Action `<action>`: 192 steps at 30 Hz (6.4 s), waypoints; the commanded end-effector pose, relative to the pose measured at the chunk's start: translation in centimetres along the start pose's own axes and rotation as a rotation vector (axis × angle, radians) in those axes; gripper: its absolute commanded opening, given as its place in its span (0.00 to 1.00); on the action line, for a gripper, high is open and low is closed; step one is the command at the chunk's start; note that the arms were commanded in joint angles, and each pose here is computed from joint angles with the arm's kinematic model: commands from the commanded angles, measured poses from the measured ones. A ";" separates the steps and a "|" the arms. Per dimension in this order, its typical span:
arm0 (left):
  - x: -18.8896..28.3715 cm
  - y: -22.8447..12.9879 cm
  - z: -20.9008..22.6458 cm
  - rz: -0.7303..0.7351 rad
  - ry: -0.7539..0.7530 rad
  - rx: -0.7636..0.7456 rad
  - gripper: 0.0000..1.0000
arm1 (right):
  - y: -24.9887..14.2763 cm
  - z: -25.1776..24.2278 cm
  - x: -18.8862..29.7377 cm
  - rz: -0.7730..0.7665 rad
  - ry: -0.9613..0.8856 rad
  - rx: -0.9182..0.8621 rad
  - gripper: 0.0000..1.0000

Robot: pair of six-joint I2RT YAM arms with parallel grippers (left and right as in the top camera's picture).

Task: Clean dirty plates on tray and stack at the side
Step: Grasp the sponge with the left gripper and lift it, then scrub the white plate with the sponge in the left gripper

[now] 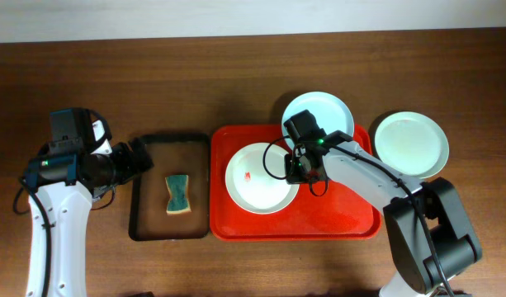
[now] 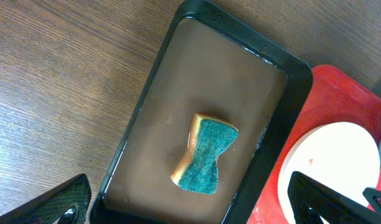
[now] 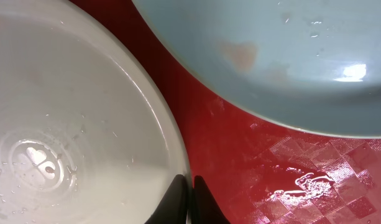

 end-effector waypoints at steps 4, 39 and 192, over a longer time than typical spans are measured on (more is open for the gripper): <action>0.6 1.9 -2.1 -0.075 -0.114 0.015 0.99 | -0.8 -0.4 -0.7 0.029 -0.019 -0.007 0.04; -14.8 -8.3 -2.1 0.372 0.238 -0.385 0.00 | -0.8 -0.4 -0.7 0.029 -0.015 -0.007 0.04; -17.4 -15.8 -17.6 0.556 -0.193 -0.510 0.00 | -2.3 4.0 -1.4 0.079 0.192 0.038 0.04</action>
Point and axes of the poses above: each gripper's point midway between its finger pads, its own x axis back along the fingers, its own z axis along the line the jaws close on, y = z × x, the point moved 1 cm from there along x, back along the fingers, and after that the axes turned 5 degrees about x, right-handed, at the moved point
